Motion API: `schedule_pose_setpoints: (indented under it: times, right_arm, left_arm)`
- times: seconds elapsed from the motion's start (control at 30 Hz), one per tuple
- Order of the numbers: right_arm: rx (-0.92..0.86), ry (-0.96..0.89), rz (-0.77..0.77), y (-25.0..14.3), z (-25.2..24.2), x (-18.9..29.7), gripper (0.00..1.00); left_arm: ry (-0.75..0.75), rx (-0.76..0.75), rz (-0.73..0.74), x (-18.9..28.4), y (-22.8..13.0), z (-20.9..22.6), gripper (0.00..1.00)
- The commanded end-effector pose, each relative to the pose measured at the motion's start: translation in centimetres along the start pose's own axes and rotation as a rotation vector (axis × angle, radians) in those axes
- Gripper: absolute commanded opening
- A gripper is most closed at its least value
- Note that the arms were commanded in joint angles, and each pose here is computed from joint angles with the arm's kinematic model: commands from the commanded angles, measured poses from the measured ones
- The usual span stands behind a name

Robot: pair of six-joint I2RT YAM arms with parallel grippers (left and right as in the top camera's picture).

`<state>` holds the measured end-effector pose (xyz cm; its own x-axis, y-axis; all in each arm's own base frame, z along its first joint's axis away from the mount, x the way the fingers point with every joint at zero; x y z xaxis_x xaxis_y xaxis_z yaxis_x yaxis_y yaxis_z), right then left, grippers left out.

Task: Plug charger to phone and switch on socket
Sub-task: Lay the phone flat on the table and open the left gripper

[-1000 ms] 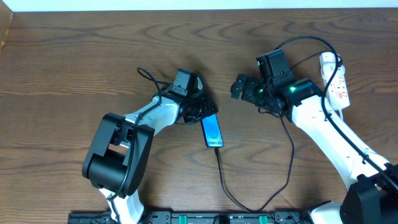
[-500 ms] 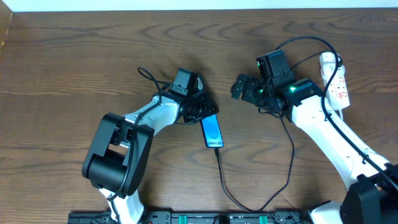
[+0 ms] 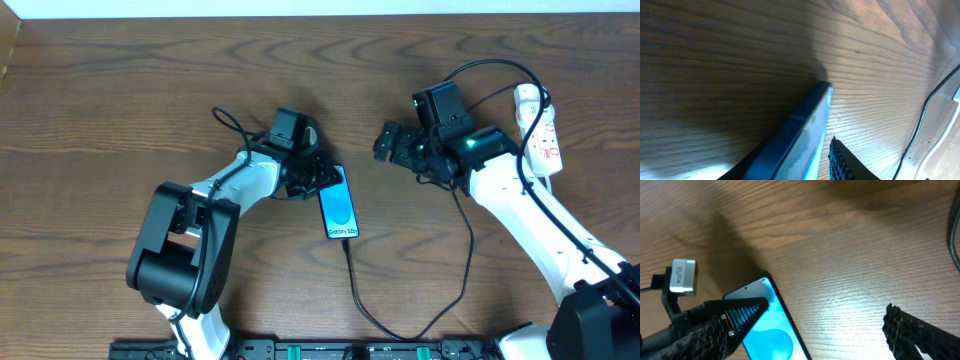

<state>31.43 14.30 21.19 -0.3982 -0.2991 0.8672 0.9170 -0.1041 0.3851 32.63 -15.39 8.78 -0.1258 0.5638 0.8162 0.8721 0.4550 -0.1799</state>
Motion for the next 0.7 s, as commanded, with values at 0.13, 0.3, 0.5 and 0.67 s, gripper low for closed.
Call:
schedule_pose_setpoints:
  times: [0.13, 0.3, 0.5, 0.67]
  right_arm:
    - [0.015, -0.007, -0.025, 0.27, 0.03, 0.63, 0.99]
    - [0.014, -0.017, -0.030, 0.30, -0.05, 0.63, 0.99]
    - [0.014, -0.020, -0.031, 0.31, -0.07, 0.63, 0.99]
    - [0.014, -0.023, -0.028, 0.26, -0.10, 0.63, 0.99]
  left_arm:
    - [0.132, 0.075, -0.039, -0.50, 1.24, 3.58, 0.38]
    - [0.131, 0.052, -0.041, -0.40, 1.40, 3.68, 0.38]
    - [0.138, 0.036, -0.044, -0.39, 1.41, 3.74, 0.38]
    - [0.148, 0.027, -0.055, -0.38, 1.49, 3.82, 0.38]
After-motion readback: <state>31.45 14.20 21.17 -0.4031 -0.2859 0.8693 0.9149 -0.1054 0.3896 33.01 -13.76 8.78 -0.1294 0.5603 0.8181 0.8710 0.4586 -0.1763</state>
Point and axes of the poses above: each gripper's point midway between its finger pads, its own x axis back along the fingers, its own z axis along the line the jaws close on, y = z × x, the point moved 10 cm from there along x, back along the fingers, and after that the axes turned 15 degrees about x, right-handed, at the moved point
